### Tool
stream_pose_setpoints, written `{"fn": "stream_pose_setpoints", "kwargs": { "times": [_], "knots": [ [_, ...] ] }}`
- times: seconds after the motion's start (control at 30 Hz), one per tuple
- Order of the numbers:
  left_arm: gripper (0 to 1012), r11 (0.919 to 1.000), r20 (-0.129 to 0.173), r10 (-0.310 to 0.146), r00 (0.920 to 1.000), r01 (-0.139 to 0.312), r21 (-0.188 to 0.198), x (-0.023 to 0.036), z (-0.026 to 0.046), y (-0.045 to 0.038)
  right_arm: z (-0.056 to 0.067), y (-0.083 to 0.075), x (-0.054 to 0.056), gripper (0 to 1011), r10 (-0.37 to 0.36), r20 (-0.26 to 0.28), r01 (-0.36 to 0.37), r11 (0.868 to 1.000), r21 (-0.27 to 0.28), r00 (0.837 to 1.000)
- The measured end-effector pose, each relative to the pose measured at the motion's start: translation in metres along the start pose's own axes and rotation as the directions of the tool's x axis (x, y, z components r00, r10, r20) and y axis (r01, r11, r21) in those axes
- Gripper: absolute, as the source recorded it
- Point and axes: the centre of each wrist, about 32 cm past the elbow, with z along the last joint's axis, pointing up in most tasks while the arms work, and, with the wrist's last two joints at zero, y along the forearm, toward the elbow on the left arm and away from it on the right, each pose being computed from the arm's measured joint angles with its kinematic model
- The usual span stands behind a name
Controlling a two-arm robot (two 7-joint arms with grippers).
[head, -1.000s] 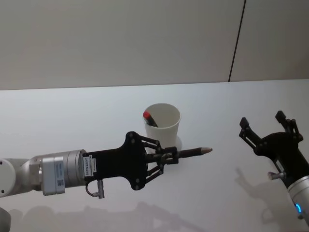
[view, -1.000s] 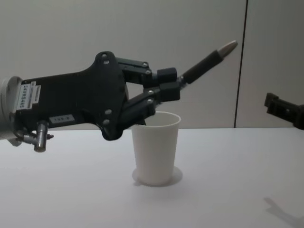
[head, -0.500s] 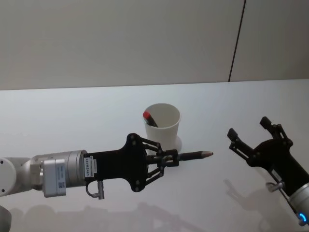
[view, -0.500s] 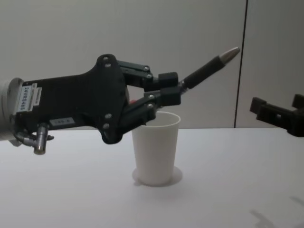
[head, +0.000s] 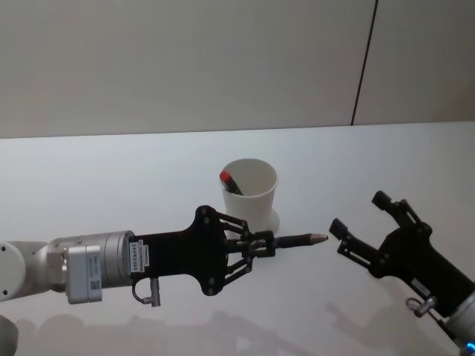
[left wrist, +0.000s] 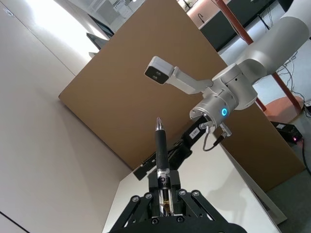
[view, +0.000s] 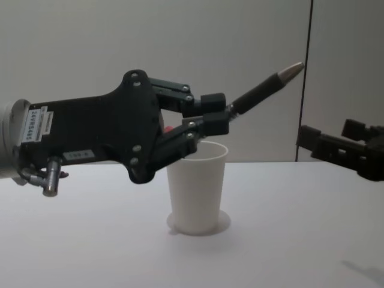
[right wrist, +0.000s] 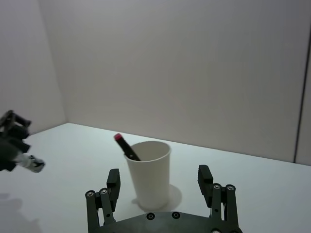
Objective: Place the pen into the pen holder.
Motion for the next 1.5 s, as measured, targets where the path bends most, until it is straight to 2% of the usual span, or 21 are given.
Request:
{"fn": "stream_pose_setpoints", "kwargs": {
  "times": [0.17,0.27,0.43,0.47,0.5,0.67,0.73,1.07,1.23,1.5],
  "knots": [
    [139,1.0,0.001,-0.001,1.0,0.001,0.0,0.0001,0.0,0.0001,0.0,-0.001,0.003,1001,0.067,-0.015,-0.067,0.998,0.005,0.998],
    [139,1.0,0.001,-0.001,1.0,0.001,0.001,0.0002,-0.0001,0.0001,0.0,-0.001,0.005,1001,0.131,-0.029,-0.131,0.991,0.013,0.991],
    [139,1.0,0.001,-0.002,1.0,0.002,0.001,0.0003,-0.0001,0.0001,0.0,-0.001,0.008,1001,0.189,-0.039,-0.188,0.982,0.019,0.981],
    [139,1.0,0.001,-0.002,1.0,0.002,0.001,0.0003,-0.0001,0.0001,0.0,0.0,0.009,1001,0.223,-0.046,-0.222,0.975,0.023,0.974],
    [139,1.0,0.001,-0.002,1.0,0.002,0.001,0.0003,-0.0001,0.0001,0.0,0.0,0.009,1001,0.223,-0.046,-0.222,0.975,0.023,0.974],
    [139,1.0,0.001,-0.002,1.0,0.002,0.001,0.0003,-0.0001,0.0001,0.0,0.004,0.011,1001,0.31,-0.057,-0.309,0.95,0.035,0.949],
    [139,1.0,0.001,-0.002,1.0,0.002,0.001,0.0003,-0.0001,0.0002,0.0,0.006,0.012,1001,0.348,-0.061,-0.346,0.937,0.039,0.935],
    [139,1.0,0.001,-0.002,1.0,0.002,0.001,0.0003,-0.0001,0.0002,0.001,0.013,0.012,1001,0.465,-0.062,-0.46,0.885,0.073,0.883],
    [139,1.0,0.001,-0.002,1.0,0.002,0.001,0.0003,-0.0001,0.0002,0.001,0.016,0.012,1002,0.492,-0.061,-0.486,0.869,0.095,0.868],
    [139,1.0,0.001,-0.002,1.0,0.002,0.001,0.0003,-0.0001,0.0002,0.001,0.019,0.013,1002,0.504,-0.065,-0.494,0.86,0.124,0.861]
  ]
}}
